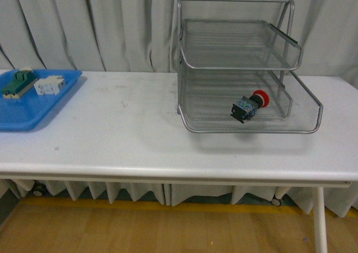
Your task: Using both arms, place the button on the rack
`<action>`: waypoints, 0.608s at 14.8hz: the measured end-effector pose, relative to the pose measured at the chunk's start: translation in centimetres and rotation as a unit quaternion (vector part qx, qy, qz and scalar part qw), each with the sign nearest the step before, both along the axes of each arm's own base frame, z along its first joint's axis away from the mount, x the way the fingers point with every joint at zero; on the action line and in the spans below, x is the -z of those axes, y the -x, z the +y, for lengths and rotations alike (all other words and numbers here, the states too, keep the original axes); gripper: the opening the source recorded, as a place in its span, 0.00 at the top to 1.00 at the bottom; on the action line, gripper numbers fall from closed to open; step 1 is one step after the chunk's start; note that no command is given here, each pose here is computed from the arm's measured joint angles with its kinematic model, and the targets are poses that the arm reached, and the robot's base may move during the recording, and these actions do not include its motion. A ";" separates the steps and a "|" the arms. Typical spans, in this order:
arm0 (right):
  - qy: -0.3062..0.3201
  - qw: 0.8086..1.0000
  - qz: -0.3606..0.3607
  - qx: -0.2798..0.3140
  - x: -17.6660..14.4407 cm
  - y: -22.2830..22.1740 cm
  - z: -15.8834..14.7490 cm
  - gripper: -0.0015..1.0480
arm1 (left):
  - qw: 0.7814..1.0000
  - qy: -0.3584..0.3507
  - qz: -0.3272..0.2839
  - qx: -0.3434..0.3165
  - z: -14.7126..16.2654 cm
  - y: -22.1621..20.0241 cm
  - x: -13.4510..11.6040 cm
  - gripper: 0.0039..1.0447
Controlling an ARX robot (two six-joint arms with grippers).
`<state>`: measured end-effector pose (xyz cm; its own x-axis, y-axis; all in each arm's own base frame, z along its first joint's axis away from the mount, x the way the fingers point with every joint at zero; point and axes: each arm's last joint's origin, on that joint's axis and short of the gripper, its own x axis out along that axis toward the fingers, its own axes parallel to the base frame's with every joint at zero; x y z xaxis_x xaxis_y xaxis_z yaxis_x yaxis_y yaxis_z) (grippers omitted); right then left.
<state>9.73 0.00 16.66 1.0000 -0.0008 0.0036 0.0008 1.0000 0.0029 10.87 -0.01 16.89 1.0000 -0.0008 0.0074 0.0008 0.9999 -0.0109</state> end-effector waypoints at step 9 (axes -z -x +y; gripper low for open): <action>0.000 1.000 0.000 0.000 0.0 0.0 0.0 0.06 | 1.000 0.000 0.005 0.000 0.0 1.1 0.3 0.84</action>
